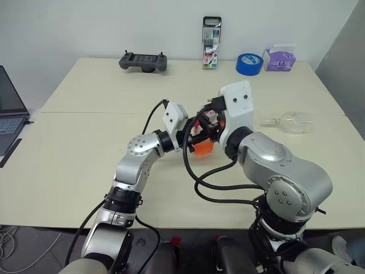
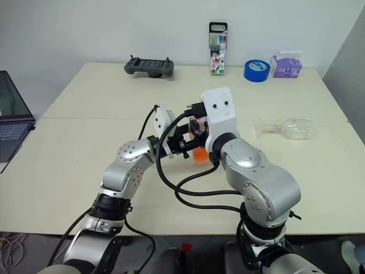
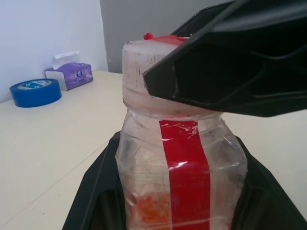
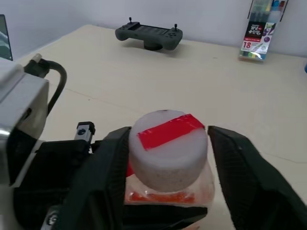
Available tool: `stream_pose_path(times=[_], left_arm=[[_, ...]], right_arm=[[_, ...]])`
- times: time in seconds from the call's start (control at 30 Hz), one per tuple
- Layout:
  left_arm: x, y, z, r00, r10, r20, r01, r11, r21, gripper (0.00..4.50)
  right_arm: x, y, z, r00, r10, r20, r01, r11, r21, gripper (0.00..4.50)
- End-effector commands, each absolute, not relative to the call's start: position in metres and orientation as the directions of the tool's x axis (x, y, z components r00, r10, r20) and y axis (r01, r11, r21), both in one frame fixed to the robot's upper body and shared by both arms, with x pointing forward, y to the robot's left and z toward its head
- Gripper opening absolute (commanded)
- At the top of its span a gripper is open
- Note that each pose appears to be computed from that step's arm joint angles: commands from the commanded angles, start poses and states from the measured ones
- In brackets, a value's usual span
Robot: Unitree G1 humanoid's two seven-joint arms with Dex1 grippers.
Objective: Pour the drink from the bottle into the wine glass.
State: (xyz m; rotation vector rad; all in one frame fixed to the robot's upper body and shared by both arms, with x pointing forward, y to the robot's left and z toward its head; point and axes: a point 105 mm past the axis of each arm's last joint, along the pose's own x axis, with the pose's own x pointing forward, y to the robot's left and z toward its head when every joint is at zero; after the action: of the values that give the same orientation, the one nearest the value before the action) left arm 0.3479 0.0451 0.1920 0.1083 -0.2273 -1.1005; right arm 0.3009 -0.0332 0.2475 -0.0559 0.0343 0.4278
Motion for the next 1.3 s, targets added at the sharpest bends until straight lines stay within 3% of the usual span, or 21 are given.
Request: stream_pose_path(times=[0.03,0.2,0.3,0.37,0.57,0.8,0.93,1.07,1.3], left_arm=[[0.347,0.051,0.215,0.426,-0.883,0.197,0.846,0.466,0.259,1.89],[0.347,0.047,0.217,0.422,-0.884,0.2,0.848,0.463,0.258,1.89],[0.348,0.046,0.22,0.422,-0.883,0.203,0.846,0.465,0.26,1.89],[0.348,0.047,0.221,0.423,-0.883,0.203,0.847,0.465,0.259,1.87],[0.347,0.05,0.223,0.424,-0.884,0.196,0.843,0.464,0.272,1.87],[0.344,0.053,0.222,0.441,-0.875,0.2,0.834,0.482,0.269,1.87],[0.343,0.053,0.22,0.446,-0.872,0.201,0.833,0.486,0.264,1.87],[0.343,0.053,0.22,0.45,-0.869,0.205,0.832,0.491,0.258,1.87],[0.344,0.054,0.218,0.454,-0.866,0.208,0.83,0.496,0.254,1.86]], right_arm=[[0.308,-0.053,0.258,0.941,0.338,-0.004,-0.338,0.939,-0.061,1.84],[0.324,-0.073,0.267,0.881,0.473,-0.007,-0.464,0.862,-0.203,1.84],[0.308,-0.07,0.277,0.667,0.745,0.026,-0.716,0.65,-0.253,1.84],[0.302,-0.075,0.276,0.514,0.858,0.011,-0.828,0.499,-0.254,1.84],[0.314,-0.085,0.255,0.349,0.919,-0.183,-0.896,0.271,-0.353,1.84],[0.325,-0.085,0.258,0.327,0.926,-0.191,-0.906,0.25,-0.341,1.84],[0.324,-0.085,0.267,0.332,0.93,-0.155,-0.904,0.267,-0.335,3.23],[0.327,-0.089,0.277,0.401,0.91,-0.102,-0.868,0.343,-0.359,4.5],[0.305,-0.08,0.275,0.508,0.86,-0.055,-0.829,0.47,-0.303,4.5]])
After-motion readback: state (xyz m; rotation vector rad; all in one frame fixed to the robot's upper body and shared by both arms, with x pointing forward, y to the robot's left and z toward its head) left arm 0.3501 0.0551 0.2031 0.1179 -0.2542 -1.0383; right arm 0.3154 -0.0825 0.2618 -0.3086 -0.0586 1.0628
